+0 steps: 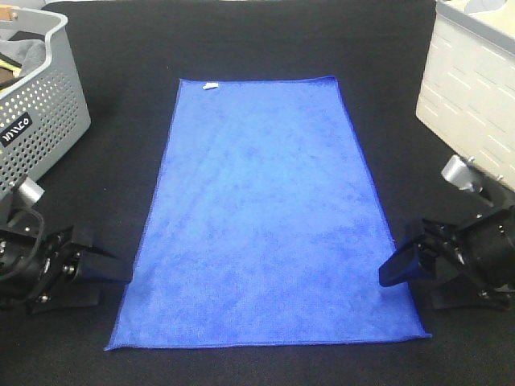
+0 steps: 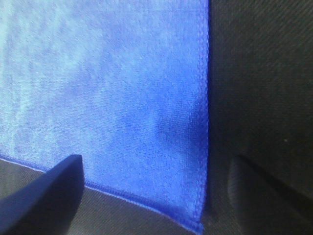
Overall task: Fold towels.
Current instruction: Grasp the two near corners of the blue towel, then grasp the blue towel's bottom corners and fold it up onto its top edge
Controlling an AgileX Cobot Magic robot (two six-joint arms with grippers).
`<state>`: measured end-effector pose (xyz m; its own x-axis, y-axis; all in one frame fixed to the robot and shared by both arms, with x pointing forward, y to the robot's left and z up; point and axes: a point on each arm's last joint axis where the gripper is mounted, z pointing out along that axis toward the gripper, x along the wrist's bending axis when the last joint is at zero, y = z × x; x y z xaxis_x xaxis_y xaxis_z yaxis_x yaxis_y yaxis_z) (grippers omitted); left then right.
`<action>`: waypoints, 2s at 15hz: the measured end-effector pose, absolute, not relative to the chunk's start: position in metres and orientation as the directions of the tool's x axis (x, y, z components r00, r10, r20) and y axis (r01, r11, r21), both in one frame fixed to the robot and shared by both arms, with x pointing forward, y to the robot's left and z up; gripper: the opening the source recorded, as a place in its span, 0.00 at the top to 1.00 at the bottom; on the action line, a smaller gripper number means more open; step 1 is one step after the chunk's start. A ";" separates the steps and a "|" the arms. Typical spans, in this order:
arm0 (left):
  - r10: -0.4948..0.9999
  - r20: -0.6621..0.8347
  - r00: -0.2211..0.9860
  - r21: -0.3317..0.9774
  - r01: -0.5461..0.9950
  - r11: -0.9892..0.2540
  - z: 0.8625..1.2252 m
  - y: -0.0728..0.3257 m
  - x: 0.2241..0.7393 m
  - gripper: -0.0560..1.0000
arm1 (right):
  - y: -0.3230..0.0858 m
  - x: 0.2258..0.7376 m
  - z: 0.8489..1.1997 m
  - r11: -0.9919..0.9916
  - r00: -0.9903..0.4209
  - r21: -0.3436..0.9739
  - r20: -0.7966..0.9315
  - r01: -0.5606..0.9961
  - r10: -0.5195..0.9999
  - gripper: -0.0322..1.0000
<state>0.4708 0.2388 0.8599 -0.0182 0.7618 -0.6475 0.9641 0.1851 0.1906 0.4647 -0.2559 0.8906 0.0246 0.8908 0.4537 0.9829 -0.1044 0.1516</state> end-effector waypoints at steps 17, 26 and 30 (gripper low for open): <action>0.769 -0.639 0.033 0.173 0.980 0.102 0.842 0.197 0.487 0.95 | -0.219 0.468 0.860 -0.112 0.061 0.078 0.482 0.991 0.874 0.97; 0.789 -0.607 0.091 0.169 0.986 0.016 0.884 0.204 0.457 0.95 | -0.221 0.448 0.902 -0.066 0.017 0.083 0.491 0.994 0.871 0.97; 0.779 -0.622 0.079 0.152 0.988 0.021 0.896 0.211 0.413 0.95 | -0.226 0.415 0.901 -0.071 0.047 0.030 0.488 0.997 0.872 0.97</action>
